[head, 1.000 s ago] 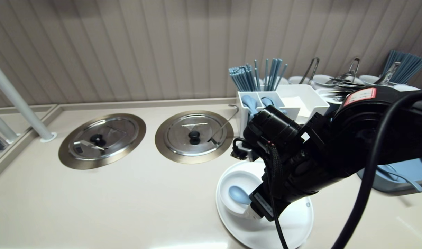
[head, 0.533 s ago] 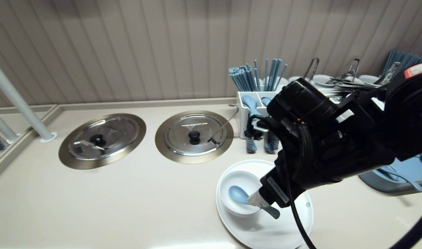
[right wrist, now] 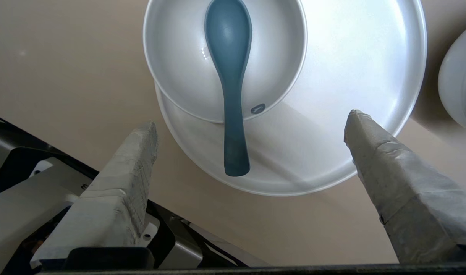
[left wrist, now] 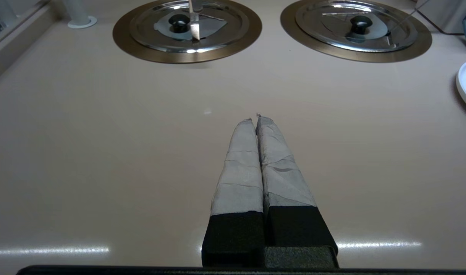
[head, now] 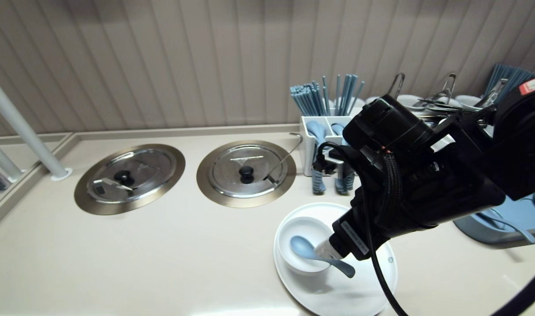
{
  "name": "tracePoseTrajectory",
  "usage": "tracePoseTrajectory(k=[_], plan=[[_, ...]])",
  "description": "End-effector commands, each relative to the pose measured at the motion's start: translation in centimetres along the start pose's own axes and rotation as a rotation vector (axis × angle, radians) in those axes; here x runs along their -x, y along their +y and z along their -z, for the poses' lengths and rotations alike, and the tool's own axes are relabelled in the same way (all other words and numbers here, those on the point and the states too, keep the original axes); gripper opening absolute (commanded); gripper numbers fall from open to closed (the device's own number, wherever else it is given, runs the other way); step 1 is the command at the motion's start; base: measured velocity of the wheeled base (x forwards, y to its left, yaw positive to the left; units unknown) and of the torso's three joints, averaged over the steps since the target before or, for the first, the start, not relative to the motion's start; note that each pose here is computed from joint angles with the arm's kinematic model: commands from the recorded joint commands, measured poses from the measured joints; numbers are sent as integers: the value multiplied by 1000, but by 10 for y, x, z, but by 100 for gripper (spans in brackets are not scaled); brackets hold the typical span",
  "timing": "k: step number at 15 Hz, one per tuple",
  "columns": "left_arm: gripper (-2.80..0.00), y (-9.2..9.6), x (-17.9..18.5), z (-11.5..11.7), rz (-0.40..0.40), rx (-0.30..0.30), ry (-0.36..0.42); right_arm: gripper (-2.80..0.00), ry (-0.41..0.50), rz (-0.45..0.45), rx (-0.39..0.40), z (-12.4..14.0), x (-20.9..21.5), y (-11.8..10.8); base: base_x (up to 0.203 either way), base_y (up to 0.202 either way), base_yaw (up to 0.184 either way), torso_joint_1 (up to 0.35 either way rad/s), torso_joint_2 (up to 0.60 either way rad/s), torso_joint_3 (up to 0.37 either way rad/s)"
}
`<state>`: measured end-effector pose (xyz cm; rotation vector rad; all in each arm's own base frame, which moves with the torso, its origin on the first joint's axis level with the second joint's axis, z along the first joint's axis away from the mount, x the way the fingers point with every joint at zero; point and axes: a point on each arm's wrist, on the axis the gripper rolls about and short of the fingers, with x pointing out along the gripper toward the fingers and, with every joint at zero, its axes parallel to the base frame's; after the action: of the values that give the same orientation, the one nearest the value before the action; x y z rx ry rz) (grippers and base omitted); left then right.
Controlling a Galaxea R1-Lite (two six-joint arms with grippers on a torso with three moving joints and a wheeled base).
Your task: Pick the chopsticks and place it on the plate
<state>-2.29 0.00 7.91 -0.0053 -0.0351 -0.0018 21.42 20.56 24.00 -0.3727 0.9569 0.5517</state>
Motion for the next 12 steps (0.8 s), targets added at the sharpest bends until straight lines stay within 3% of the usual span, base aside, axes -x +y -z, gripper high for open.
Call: tracePoseTrajectory(k=[1,2,8,12], plan=[[-280,0,-1,2,0,1,6,0,10,2,1,0,-2,0,0,0,0,0,0,0],[-280,0,-1,2,0,1,7,-280,11,2,2,1,-2,0,0,0,0,0,0,0],[-280,0,-1,2,0,2,6,-280,12,3,0,1,-2,0,0,0,0,0,0,0],[-280,0,-1,2,0,4,6,-280,-79,20,-86,1,28,-17,0,0,0,0,0,0]])
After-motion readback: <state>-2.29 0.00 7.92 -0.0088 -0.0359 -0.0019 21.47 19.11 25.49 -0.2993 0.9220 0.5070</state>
